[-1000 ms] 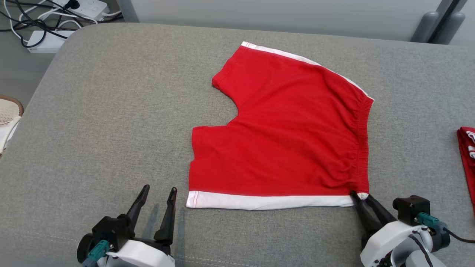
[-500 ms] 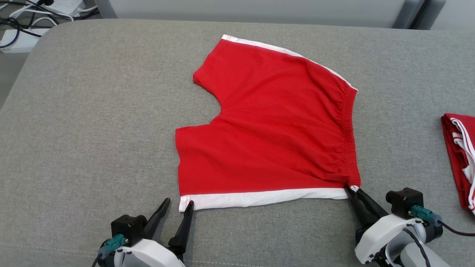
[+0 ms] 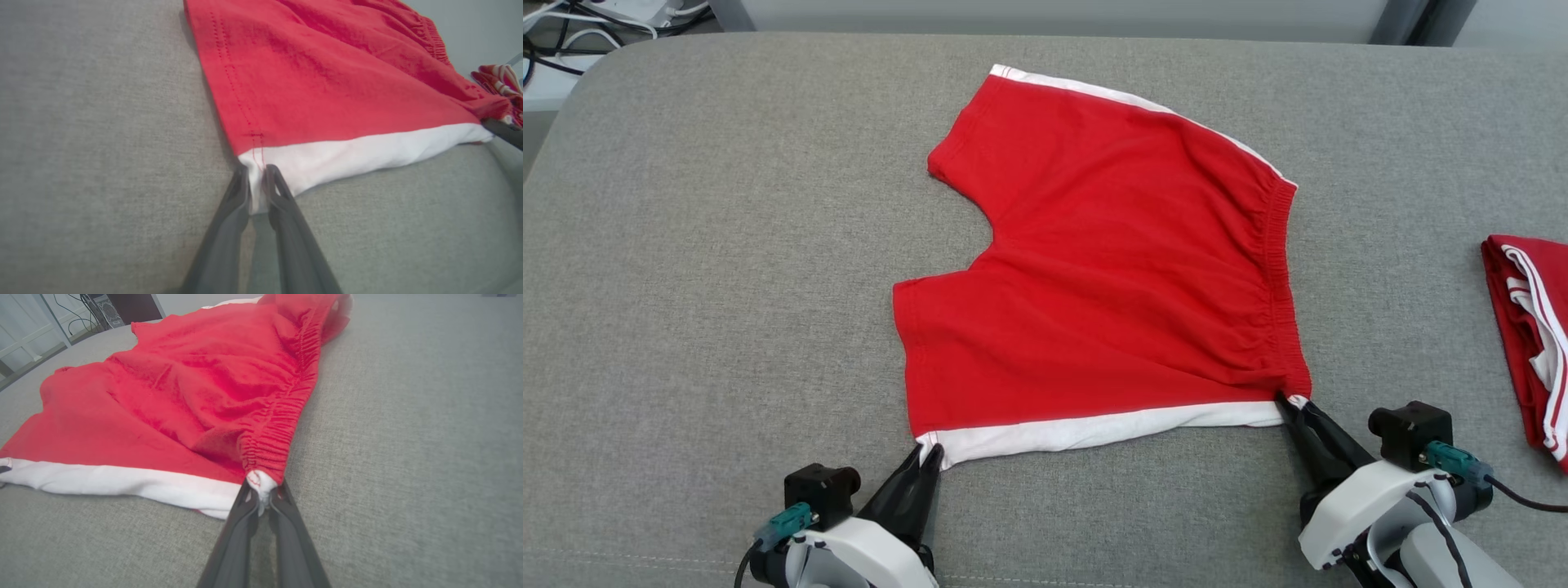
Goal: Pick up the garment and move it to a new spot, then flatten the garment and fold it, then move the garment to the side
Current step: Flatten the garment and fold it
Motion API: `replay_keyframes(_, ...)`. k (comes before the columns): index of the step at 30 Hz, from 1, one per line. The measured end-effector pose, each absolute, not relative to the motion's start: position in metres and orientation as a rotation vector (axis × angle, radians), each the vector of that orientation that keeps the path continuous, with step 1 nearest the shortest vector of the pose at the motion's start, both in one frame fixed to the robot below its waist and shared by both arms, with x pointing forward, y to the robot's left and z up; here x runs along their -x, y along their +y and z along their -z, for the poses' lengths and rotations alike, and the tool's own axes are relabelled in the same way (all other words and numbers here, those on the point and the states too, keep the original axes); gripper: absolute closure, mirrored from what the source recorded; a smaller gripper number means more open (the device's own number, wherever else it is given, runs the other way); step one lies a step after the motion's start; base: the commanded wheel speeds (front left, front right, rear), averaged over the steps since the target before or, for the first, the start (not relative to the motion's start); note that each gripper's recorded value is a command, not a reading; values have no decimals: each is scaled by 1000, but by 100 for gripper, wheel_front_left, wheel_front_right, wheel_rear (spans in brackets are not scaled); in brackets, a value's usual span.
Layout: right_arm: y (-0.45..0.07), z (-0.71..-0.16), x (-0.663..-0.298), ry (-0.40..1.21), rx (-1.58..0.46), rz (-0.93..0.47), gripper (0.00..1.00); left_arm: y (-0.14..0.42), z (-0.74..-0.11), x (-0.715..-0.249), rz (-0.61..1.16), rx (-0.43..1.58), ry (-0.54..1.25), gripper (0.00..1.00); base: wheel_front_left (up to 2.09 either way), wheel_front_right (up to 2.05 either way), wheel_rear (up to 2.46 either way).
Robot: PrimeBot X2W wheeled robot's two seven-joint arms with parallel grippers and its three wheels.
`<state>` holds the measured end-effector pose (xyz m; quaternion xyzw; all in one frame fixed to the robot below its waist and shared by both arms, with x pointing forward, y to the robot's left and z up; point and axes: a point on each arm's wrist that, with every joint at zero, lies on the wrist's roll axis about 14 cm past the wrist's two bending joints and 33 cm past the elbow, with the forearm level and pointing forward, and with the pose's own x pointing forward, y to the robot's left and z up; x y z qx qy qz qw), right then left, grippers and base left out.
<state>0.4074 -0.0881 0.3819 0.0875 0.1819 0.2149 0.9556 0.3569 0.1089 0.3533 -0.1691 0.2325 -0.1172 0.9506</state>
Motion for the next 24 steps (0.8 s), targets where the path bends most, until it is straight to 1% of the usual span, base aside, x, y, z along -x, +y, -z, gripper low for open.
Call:
replay_keyframes(2, -88, -382, -407, 369, -177, -437, 100, 105, -354, -357, 248, 358, 476, 75, 0, 0, 0)
replay_keyframes(4, -88, -382, -408, 368, -176, -438, 100, 102, -354, -355, 256, 368, 482, 74, 0, 0, 0)
replay_keyframes(5, -87, -383, -408, 368, -175, -440, 100, 100, -354, -354, 263, 367, 485, 92, 0, 0, 0)
replay_keyframes(6, -87, -383, -408, 367, -174, -441, 100, 99, -353, -353, 270, 365, 490, 100, 0, 0, 0)
replay_keyframes(13, -74, -377, -390, 415, -140, -534, 100, 104, -350, -342, 323, 322, 519, 100, 0, 0, 0)
replay_keyframes(17, -73, -373, -378, 477, -115, -597, 100, 118, -345, -331, 355, 275, 580, 100, 0, 0, 0)
replay_keyframes(24, -78, -373, -362, 553, -103, -655, 100, 138, -344, -308, 422, 211, 713, 100, 0, 0, 0)
